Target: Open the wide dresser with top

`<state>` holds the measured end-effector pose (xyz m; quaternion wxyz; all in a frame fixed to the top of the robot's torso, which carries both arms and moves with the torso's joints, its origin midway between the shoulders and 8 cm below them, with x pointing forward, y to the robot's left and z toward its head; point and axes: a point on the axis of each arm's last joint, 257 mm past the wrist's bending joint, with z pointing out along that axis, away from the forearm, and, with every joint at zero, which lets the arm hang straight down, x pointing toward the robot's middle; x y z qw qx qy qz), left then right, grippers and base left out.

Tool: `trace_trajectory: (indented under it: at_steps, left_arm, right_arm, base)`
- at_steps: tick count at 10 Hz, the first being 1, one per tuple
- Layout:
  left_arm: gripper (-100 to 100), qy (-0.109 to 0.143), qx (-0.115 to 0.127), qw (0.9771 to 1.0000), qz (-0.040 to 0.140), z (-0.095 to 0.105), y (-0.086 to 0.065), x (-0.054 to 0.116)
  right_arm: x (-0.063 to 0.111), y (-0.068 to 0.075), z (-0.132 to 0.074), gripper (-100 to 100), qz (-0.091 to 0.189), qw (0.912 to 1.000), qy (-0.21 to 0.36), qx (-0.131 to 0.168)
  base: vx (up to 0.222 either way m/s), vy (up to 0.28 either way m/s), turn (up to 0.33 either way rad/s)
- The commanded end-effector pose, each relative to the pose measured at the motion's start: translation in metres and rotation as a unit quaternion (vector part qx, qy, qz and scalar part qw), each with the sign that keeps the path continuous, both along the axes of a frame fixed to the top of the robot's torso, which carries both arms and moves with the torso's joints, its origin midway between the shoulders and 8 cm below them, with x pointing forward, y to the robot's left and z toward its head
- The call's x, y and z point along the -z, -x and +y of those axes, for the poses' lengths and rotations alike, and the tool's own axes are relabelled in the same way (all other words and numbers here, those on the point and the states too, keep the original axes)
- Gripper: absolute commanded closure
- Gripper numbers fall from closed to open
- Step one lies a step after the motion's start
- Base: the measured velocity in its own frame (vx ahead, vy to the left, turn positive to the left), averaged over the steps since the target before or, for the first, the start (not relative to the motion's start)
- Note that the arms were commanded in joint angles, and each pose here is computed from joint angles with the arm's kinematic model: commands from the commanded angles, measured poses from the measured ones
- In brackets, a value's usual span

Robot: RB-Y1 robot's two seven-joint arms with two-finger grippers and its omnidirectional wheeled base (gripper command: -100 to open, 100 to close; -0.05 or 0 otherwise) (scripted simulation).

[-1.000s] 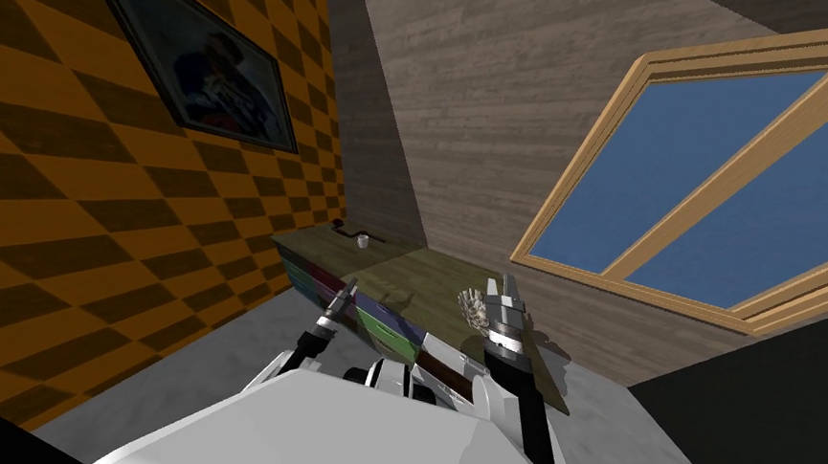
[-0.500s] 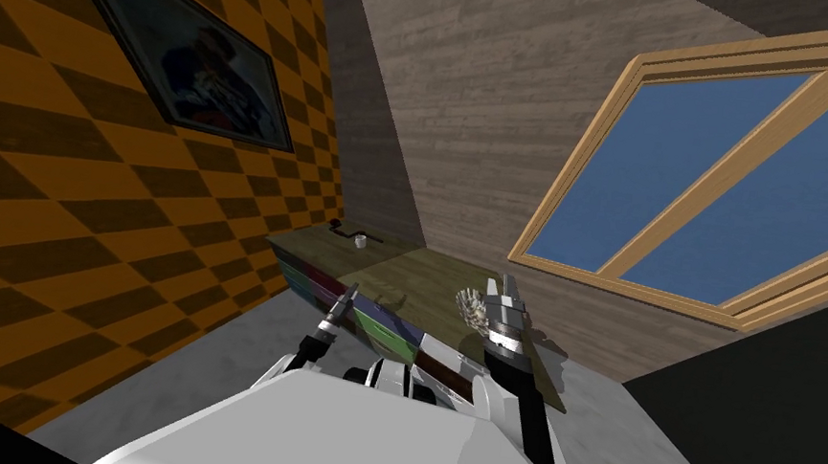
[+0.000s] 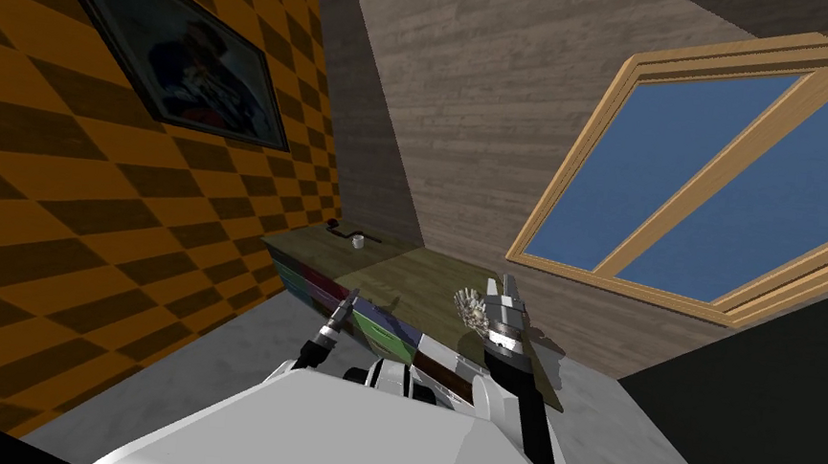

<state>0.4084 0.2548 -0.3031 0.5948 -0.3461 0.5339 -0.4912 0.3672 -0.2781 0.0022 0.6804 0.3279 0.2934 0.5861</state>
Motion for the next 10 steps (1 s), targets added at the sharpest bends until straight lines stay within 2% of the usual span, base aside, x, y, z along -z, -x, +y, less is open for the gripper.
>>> trace_trajectory:
  at_steps: [1,2,10]
  left_arm:
    - [-100,-0.003,0.004,0.9999,0.011,-0.005,0.002,0.018]
    - [-100,-0.003,0.002,0.9997,0.022,-0.003,0.005,0.029]
    - [-100,-0.009,0.012,0.9976,0.068,-0.016,0.019,0.084]
  right_arm:
    - [0.000,0.000,0.000,0,0.000,1.0000,0.000,0.000]
    - [0.000,0.000,0.000,0,0.000,1.0000,0.000,0.000]
    - [0.000,0.000,0.000,0,0.000,1.0000,0.000,0.000]
  base:
    - [0.020,-0.028,-0.043]
    - [0.016,-0.019,-0.013]
    - [0.005,-0.001,-0.013]
